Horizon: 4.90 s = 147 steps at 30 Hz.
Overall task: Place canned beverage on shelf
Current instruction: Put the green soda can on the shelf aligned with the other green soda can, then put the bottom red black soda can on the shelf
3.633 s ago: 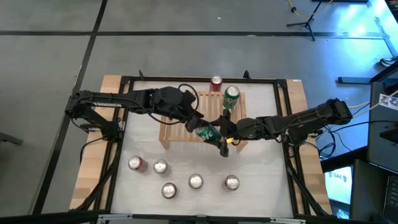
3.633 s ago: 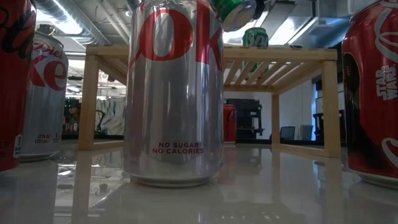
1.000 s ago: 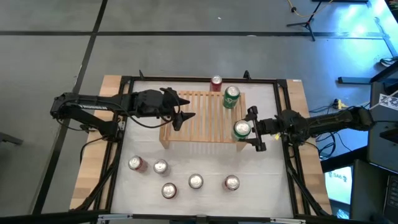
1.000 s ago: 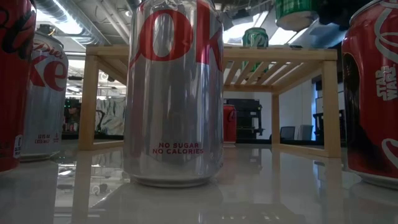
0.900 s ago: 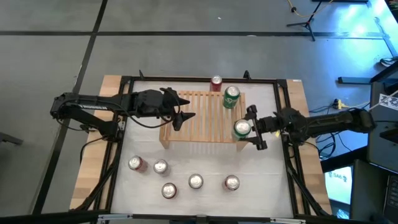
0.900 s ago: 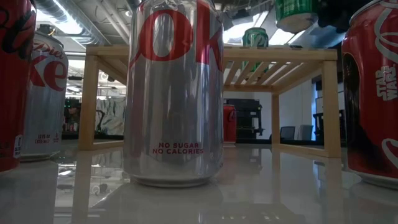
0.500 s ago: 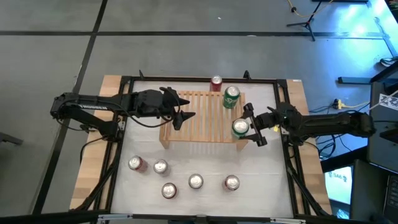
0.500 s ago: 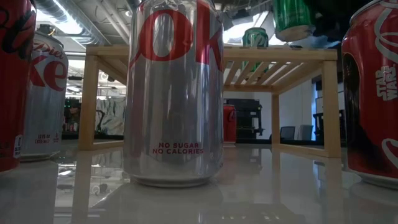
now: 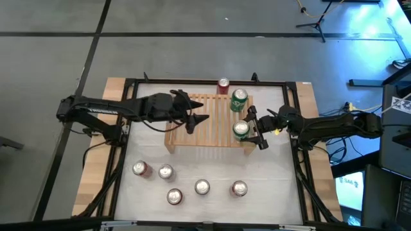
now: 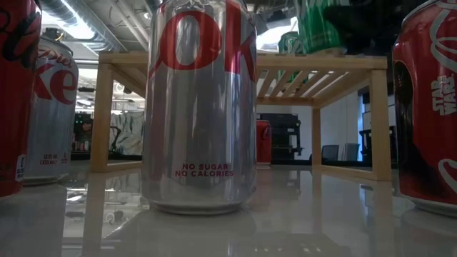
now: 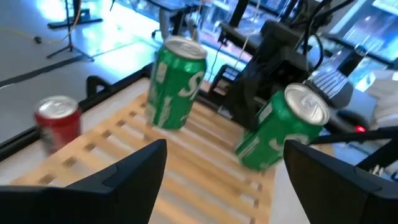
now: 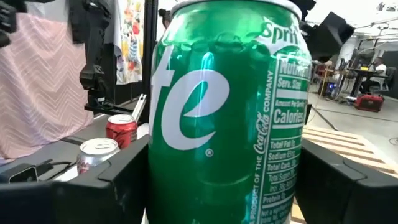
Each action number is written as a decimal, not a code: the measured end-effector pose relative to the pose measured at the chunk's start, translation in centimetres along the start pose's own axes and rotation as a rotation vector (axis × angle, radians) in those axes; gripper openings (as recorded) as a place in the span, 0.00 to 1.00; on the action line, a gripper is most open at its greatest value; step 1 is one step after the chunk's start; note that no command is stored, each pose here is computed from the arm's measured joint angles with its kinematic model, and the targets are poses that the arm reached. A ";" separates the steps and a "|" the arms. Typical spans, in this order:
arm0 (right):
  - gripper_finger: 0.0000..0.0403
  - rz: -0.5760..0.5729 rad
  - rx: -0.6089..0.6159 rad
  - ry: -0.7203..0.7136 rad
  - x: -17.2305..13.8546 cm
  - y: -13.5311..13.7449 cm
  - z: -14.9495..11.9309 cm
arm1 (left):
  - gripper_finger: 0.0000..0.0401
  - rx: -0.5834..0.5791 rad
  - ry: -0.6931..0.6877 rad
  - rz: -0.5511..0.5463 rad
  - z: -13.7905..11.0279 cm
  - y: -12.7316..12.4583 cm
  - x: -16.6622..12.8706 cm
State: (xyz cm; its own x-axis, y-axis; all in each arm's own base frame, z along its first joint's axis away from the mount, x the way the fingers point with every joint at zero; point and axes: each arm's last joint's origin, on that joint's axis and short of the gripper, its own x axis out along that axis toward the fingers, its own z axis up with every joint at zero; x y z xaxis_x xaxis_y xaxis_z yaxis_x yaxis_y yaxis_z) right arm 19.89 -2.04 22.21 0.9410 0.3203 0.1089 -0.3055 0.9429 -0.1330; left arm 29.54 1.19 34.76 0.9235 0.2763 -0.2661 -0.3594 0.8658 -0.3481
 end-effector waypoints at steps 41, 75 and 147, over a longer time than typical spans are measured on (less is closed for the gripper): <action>0.83 -0.066 0.017 0.050 0.0 -0.2 -0.4 | 0.78 0.298 -0.108 -0.242 -5.7 -2.1 9.8; 0.88 -0.065 0.021 0.056 -0.6 0.1 0.2 | 0.78 0.303 -0.098 -0.239 -6.1 -2.7 9.6; 0.88 -0.264 0.015 0.093 -7.2 2.8 3.6 | 0.78 0.291 0.227 -0.233 -6.9 -7.9 -1.9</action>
State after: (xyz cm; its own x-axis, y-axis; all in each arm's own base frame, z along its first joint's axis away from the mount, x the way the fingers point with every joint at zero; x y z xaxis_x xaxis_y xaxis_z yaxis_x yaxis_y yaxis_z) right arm 11.75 -1.37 24.61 0.9974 0.0543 0.0467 -0.0496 0.9940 -0.0977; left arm 29.66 -9.06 31.79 0.9109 -0.0109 -0.4125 -0.0621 0.9846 -0.1631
